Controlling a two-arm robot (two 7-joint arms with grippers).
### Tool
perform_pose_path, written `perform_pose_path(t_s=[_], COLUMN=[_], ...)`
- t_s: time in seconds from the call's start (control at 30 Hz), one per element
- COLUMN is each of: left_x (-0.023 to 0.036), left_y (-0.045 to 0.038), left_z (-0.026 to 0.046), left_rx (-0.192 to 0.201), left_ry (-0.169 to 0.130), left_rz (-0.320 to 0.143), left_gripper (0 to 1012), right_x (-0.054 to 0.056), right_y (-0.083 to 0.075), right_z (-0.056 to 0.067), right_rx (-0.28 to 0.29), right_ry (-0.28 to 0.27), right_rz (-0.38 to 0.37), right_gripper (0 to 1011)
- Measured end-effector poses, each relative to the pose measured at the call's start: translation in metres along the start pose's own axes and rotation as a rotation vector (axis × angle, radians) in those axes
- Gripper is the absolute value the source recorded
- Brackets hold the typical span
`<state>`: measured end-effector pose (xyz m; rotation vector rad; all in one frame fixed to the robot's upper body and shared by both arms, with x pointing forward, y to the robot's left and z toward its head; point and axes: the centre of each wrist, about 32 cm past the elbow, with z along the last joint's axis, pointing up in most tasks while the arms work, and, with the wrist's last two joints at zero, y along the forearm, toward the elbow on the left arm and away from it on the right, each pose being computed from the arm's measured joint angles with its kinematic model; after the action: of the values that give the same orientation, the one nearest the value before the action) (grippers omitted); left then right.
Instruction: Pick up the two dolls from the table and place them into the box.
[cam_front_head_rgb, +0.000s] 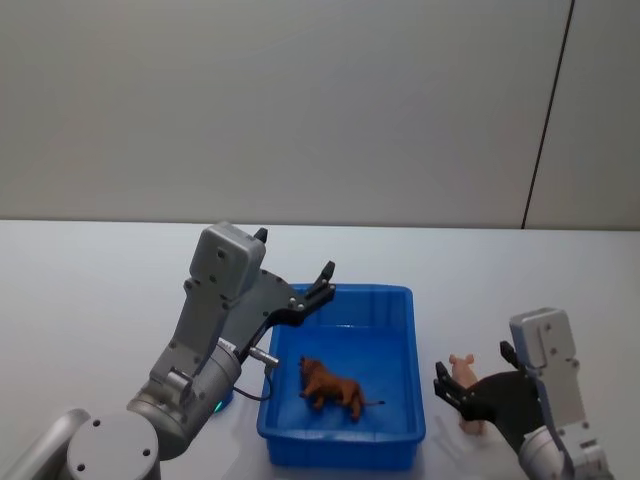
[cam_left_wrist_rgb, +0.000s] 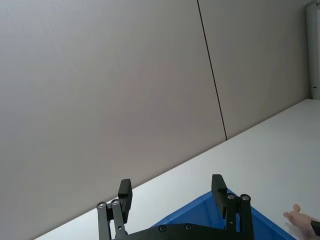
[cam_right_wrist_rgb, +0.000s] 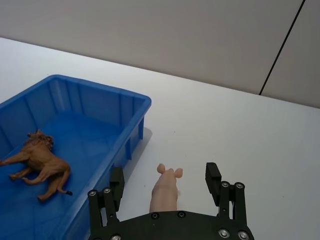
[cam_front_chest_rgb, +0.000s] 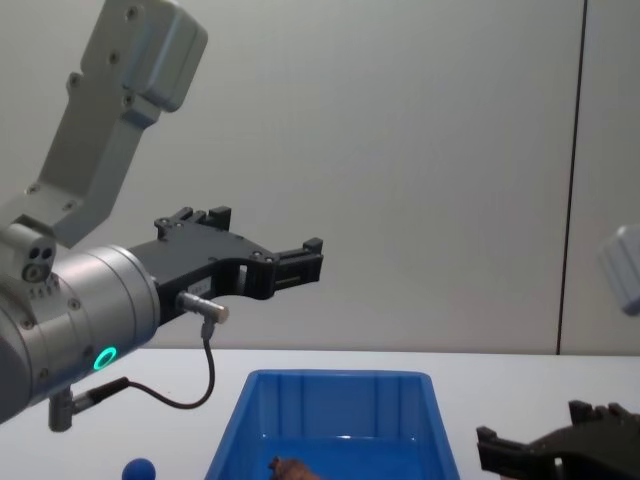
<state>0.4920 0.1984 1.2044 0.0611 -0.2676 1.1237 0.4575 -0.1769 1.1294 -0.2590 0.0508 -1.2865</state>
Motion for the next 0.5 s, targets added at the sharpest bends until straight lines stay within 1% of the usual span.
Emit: perform_pose_path(t_s=[0.27, 0.5], left_x=[0.0000, 0.0000], left_y=[0.0000, 0.0000], left_z=[0.0000, 0.0000], left_rx=[0.000, 0.000], left_ry=[0.000, 0.000], left_rz=[0.000, 0.000], left_gripper=[1001, 1001], right_x=[0.000, -0.001], right_y=[0.000, 0.003], right_z=[-0.009, -0.020], right_rx=[-0.043, -0.091], right_ry=[0.005, 0.018], right_rz=[-0.001, -0.002], right_gripper=[1001, 1001])
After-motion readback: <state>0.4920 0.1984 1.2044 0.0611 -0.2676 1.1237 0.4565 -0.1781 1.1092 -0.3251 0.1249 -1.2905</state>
